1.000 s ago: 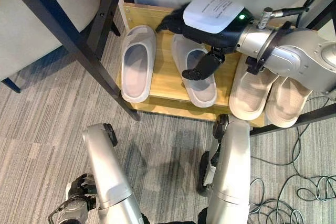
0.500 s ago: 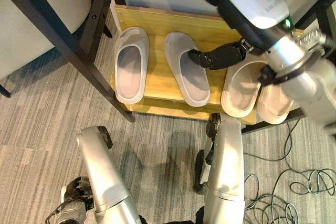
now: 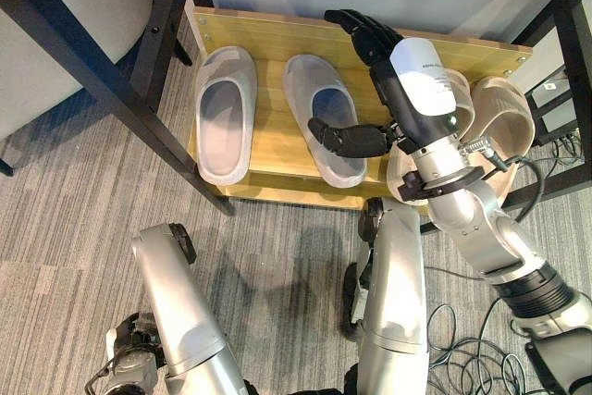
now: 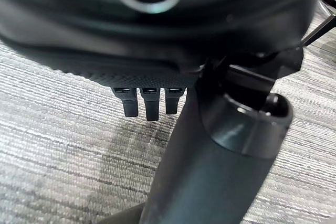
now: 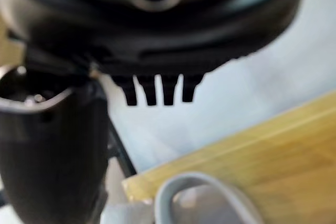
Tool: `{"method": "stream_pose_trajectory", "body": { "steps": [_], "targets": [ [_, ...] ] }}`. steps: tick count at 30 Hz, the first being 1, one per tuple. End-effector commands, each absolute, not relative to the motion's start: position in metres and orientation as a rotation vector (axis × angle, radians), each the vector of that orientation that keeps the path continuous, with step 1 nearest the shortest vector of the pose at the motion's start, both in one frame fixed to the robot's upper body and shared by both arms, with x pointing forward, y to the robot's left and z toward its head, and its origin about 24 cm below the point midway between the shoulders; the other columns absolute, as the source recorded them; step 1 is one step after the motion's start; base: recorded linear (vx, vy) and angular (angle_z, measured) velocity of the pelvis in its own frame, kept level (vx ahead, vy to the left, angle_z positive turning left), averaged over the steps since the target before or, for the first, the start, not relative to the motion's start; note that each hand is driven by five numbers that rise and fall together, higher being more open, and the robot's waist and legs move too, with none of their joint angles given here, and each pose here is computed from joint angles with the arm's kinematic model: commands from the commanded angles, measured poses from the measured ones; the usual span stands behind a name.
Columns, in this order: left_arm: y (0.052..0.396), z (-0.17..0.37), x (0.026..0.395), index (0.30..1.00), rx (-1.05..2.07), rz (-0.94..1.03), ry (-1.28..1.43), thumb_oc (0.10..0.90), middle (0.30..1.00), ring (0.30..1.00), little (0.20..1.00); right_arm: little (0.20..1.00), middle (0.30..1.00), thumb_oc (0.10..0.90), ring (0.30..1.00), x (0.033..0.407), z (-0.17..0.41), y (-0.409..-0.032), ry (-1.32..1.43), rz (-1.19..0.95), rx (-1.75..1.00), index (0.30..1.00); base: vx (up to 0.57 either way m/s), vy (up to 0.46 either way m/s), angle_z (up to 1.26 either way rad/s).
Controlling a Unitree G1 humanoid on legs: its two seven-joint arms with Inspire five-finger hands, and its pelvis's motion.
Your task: Arrange the slippers neatly on the shoe rack.
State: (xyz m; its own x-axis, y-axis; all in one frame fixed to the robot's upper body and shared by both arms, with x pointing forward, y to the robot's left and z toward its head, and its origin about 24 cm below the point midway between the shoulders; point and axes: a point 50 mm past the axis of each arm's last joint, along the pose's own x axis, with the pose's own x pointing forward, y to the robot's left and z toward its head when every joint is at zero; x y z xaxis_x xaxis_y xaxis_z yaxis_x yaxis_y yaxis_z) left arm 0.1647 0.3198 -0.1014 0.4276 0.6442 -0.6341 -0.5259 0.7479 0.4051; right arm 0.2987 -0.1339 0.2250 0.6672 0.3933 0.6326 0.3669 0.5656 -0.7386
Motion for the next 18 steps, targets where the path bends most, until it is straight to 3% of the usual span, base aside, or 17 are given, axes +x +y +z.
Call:
{"method": "stream_pose_trajectory", "body": {
  "steps": [1, 18],
  "targets": [
    [0.288, -0.105, 0.185, 0.900, 0.120, 0.679, 0.817, 0.800, 0.900, 0.900, 0.900, 0.900, 0.900, 0.800, 0.900, 0.268, 0.274, -0.131, -1.170, -0.117, -0.931, 0.900, 0.00, 0.000, 0.00],
    [0.281, -0.112, 0.177, 0.900, 0.117, 0.680, 0.842, 0.800, 0.900, 0.900, 0.900, 0.900, 0.900, 0.800, 0.900, 0.264, 0.223, -0.118, -1.009, -0.007, -0.888, 0.900, 0.00, 0.000, 0.00]
  ]
}}
